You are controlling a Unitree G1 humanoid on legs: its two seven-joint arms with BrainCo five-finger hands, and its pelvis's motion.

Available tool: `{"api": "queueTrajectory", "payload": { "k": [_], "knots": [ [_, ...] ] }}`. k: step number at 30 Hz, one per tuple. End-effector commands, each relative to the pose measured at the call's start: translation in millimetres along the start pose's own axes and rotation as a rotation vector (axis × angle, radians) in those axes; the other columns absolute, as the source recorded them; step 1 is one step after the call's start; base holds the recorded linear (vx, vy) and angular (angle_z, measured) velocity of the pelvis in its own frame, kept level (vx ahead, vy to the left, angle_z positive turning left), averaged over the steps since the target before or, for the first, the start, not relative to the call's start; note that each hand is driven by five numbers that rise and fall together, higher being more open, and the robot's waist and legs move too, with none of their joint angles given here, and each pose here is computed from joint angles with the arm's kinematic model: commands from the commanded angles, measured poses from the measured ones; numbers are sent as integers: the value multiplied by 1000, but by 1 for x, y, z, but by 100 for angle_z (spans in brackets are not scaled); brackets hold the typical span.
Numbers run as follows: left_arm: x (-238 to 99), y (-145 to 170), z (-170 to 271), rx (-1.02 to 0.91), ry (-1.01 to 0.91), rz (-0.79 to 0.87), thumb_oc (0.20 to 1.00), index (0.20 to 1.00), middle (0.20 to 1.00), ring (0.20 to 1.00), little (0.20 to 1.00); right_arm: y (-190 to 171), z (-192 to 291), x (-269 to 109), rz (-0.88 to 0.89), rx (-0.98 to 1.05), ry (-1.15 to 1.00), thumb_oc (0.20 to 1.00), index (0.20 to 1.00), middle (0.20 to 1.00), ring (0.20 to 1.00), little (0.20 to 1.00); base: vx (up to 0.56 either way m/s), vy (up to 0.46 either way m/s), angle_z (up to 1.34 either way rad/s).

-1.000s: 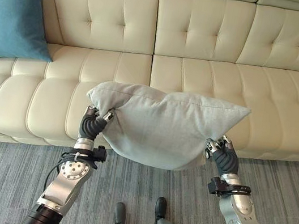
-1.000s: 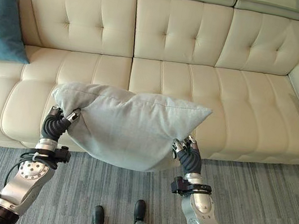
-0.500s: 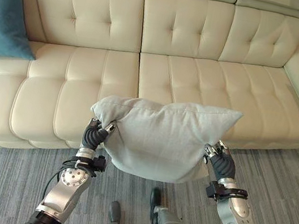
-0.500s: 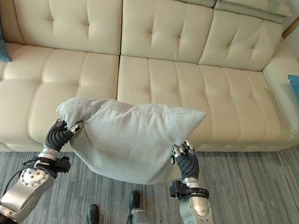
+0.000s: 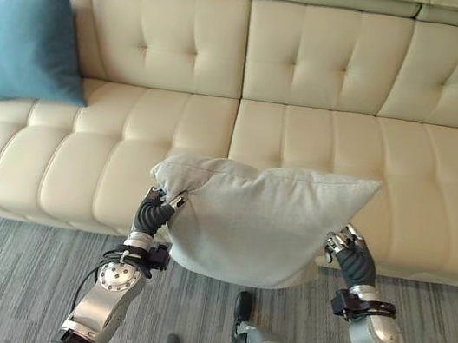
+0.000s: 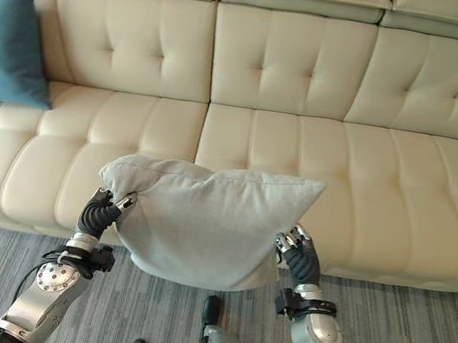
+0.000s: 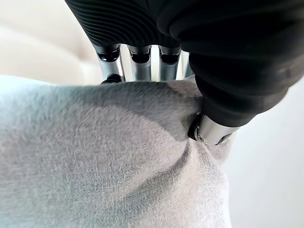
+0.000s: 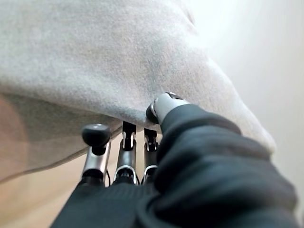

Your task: Pick up all the scattered cushions and arrange them neatly on the sofa.

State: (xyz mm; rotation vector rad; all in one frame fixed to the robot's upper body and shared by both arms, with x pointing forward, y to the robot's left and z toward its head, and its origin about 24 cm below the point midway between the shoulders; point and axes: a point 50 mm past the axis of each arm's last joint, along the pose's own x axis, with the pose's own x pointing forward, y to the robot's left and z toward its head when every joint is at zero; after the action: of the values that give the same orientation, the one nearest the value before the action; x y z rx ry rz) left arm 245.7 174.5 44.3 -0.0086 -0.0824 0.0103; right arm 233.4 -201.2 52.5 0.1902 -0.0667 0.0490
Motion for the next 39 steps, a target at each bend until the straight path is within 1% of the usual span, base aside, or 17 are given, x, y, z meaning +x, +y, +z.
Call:
{"api": "queueTrajectory", "payload": {
  "k": [1,7,13,19,21,24,25,28,30,33,34,35,39],
  "knots": [
    [17,-24,51,-79,-262,-134,200,200,200,200,200,24,42,7,132,56,-245,200,200,200,200,200,109,-15,-24],
    [21,-26,57,-58,-288,-131,200,200,200,200,200,25,47,10,112,52,-276,200,200,200,200,200,150,27,-12],
    [20,-31,60,-81,-300,-152,200,200,200,200,200,27,48,9,103,32,-286,200,200,200,200,200,208,193,-24],
    [22,-21,65,-37,-316,-134,200,200,200,200,200,42,52,15,154,53,-311,200,200,200,200,200,86,200,-47],
    [21,-12,64,-7,-315,-93,200,200,200,200,200,54,52,21,181,78,-323,200,200,200,200,200,104,175,-50],
    [22,-6,65,-8,-327,-63,200,200,200,200,200,55,59,26,177,48,-362,200,200,200,200,200,277,82,-29],
    [29,-9,72,-5,-363,-60,200,200,200,200,200,59,64,33,182,40,-385,200,200,200,200,200,238,-15,49],
    [33,-16,77,-19,-389,-63,200,200,200,200,200,66,70,38,208,48,-416,200,200,200,200,200,183,-53,91],
    [40,-21,85,-13,-427,-61,200,200,200,200,200,81,77,49,246,77,-445,200,200,200,200,200,105,-104,41],
    [46,-21,91,-4,-452,-50,200,200,200,200,200,89,81,54,266,85,-463,200,200,200,200,200,60,-81,29],
    [54,-24,100,-1,-487,-40,200,200,200,200,200,100,89,63,287,102,-492,200,200,200,200,200,19,-44,15],
    [54,-24,100,0,-487,-40,200,200,200,200,200,100,89,63,288,102,-492,200,200,200,200,200,28,-69,9],
    [87,-39,145,69,-637,-38,200,200,200,200,200,130,122,94,312,118,-585,200,200,200,200,200,-16,-77,10]
  ]
}}
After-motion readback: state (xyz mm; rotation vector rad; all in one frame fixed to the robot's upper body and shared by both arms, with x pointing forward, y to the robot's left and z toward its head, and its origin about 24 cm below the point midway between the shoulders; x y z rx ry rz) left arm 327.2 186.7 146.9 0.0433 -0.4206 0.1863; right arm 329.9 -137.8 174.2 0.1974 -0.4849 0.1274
